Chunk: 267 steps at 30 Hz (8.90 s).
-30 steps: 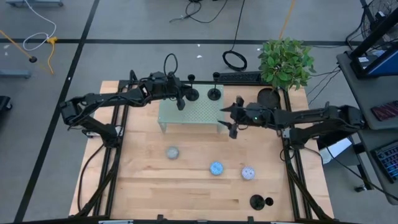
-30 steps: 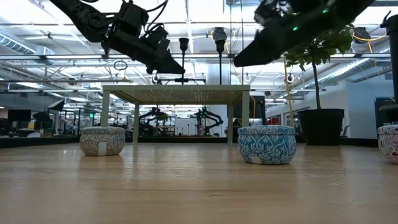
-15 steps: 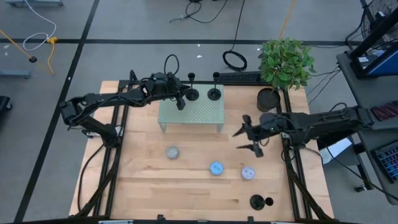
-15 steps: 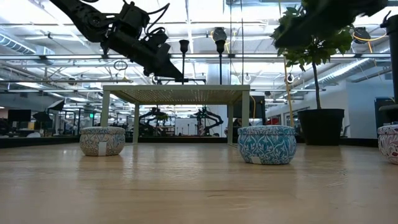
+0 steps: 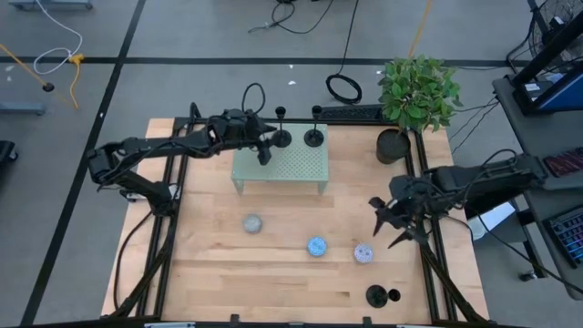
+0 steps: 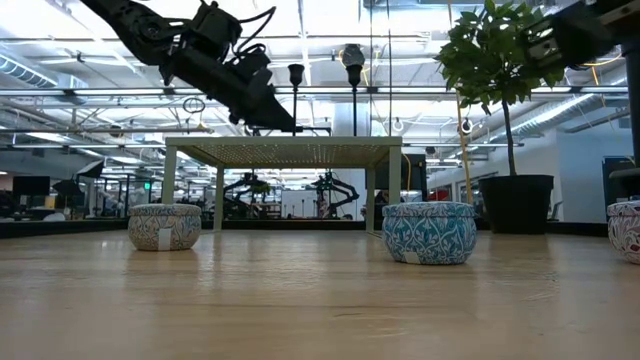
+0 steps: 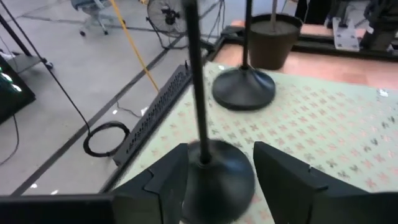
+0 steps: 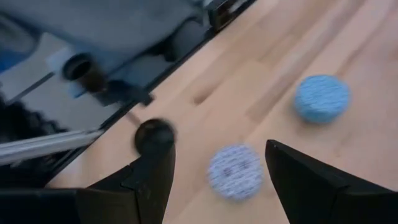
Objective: Pick & Place candle stick holders
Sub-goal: Put the candle holder on the shelf aligned with the other candle holder, then put the blue white scented candle on the shelf
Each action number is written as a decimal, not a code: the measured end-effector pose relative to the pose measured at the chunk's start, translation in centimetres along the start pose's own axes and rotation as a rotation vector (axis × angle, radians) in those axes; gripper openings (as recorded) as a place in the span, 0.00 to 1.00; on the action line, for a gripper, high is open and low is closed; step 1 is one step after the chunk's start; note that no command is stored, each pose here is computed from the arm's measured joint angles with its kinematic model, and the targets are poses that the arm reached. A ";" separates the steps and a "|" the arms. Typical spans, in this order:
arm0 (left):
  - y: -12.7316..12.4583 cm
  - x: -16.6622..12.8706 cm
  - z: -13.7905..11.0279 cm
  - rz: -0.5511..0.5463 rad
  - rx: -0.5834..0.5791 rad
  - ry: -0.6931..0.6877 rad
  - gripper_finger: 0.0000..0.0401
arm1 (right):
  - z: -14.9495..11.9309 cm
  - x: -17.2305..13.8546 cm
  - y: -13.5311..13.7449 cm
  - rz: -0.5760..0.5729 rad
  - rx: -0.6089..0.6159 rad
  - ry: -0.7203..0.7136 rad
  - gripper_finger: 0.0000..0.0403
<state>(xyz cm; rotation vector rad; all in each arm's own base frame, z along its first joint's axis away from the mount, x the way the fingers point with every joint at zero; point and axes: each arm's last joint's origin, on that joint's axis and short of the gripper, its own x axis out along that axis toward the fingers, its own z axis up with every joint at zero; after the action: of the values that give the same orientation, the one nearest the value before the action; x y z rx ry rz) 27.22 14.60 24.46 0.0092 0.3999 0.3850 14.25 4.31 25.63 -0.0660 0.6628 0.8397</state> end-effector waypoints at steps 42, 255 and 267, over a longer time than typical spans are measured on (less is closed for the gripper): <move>-3.0 0.1 0.0 -0.083 -0.033 0.024 0.46 | -8.9 10.0 5.6 0.202 -0.363 -0.413 0.48; 1.3 -6.9 -6.0 0.288 0.034 -0.263 0.60 | -0.1 12.8 -8.4 -0.630 0.142 -0.399 0.73; -0.4 -10.7 -5.3 0.259 0.017 -0.218 0.60 | -1.0 14.8 -7.5 -0.558 0.234 -0.357 0.78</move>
<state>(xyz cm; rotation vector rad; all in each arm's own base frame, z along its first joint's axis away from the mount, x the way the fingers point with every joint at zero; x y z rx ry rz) 16.29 9.94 23.53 0.1196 0.1859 0.6293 26.14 8.83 14.88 0.1062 0.3697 0.2216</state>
